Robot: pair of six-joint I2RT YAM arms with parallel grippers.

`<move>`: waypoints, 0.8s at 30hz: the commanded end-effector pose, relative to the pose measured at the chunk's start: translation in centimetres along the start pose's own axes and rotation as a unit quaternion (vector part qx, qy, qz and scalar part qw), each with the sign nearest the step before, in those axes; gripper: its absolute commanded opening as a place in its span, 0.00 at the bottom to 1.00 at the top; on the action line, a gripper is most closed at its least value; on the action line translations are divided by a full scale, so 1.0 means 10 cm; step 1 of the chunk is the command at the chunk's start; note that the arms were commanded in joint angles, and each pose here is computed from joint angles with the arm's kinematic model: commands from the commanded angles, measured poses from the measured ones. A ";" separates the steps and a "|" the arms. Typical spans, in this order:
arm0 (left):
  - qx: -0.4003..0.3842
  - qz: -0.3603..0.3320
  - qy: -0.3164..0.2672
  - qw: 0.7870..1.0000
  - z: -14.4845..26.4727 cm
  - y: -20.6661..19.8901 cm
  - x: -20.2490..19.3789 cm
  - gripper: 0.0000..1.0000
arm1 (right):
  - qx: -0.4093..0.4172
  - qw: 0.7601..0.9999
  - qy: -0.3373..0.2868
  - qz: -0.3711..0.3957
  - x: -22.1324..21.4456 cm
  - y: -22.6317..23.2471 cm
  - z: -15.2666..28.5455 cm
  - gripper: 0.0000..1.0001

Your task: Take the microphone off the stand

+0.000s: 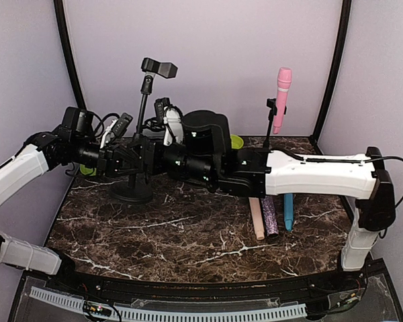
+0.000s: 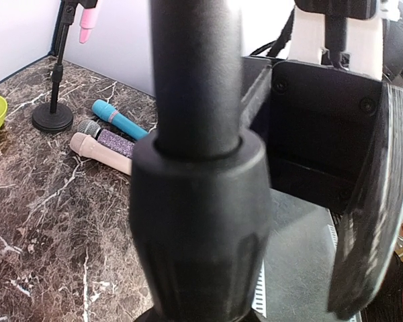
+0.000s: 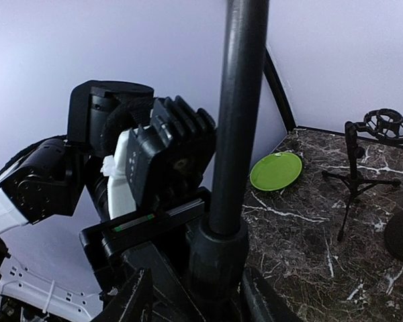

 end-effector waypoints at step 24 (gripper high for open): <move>-0.064 -0.038 -0.022 0.997 0.10 -0.33 0.21 0.00 | 0.310 0.947 -0.081 -0.003 0.41 0.82 0.32 0.00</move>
Point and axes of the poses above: each gripper's point midway between its finger pads, its own z axis back along the fingers, its own y axis along the line the jaws close on, x = y × z, the point moved 1 cm from there along z, back along the fingers, and after that the axes turned 3 degrees about z, right-handed, at the moved point
